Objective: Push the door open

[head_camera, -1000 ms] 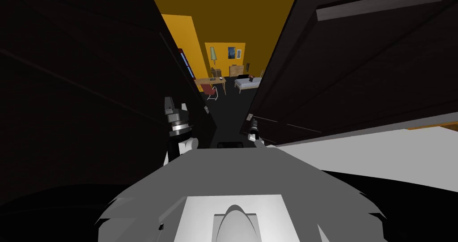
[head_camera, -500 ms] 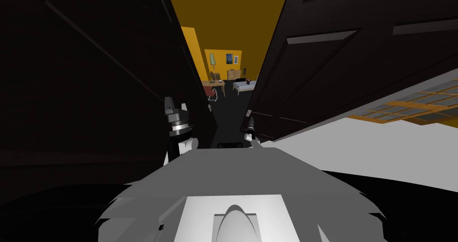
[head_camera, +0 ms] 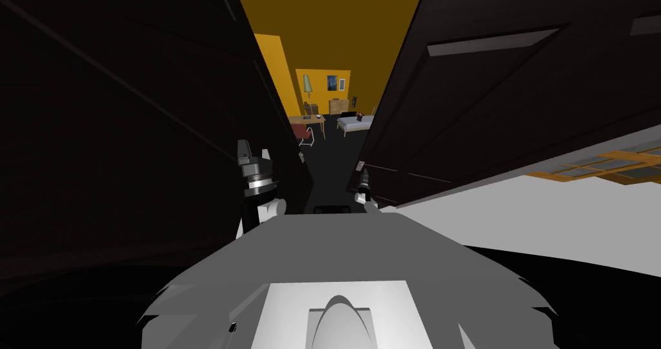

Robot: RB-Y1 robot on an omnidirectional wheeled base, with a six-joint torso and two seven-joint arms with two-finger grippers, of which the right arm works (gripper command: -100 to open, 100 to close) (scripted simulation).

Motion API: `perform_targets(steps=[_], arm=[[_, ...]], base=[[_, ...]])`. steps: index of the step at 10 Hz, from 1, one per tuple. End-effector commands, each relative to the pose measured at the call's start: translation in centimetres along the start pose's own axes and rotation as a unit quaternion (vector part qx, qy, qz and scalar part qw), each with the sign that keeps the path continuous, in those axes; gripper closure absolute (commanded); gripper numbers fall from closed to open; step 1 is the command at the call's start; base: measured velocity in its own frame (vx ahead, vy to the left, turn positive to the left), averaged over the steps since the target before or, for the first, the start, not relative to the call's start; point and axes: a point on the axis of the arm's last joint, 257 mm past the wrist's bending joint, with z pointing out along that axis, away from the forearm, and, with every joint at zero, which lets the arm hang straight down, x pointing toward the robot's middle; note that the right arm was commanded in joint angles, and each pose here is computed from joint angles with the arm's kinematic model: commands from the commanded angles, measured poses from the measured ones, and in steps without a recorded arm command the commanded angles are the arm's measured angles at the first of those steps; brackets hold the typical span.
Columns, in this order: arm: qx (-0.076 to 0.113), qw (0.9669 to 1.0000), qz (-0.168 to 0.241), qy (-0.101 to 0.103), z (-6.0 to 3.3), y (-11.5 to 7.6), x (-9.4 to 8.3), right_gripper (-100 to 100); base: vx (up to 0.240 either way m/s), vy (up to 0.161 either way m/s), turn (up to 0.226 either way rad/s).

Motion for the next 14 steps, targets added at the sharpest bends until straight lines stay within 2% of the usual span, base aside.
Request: perform_targets(steps=[1,3,5,7,8,13,14], arm=[[-0.002,1.0,-0.004,-0.003,-0.02,0.0,-0.6,-100],[-0.003,1.0,-0.003,-0.006,-0.26,-0.1,-0.8,-100],[-0.002,1.0,0.005,-0.008,-0.79,-0.3,-0.3,-100],[-0.003,1.0,0.004,-0.008,-0.71,-0.3,-0.4,-100],[-0.003,1.0,0.004,-0.008,-0.71,-0.3,-0.4,100],[-0.003,1.0,0.004,-0.008,-0.71,-0.3,-0.4,100],[-0.002,0.9998,-0.002,-0.022,-0.39,-0.3,-1.8,100]], base=[[0.211,-0.091,0.028],[0.195,-0.048,0.039],[0.201,-0.069,0.04],[0.081,-0.015,0.0],[0.0,0.0,0.0],[-0.005,0.001,0.001],[0.1,0.02,-0.027]])
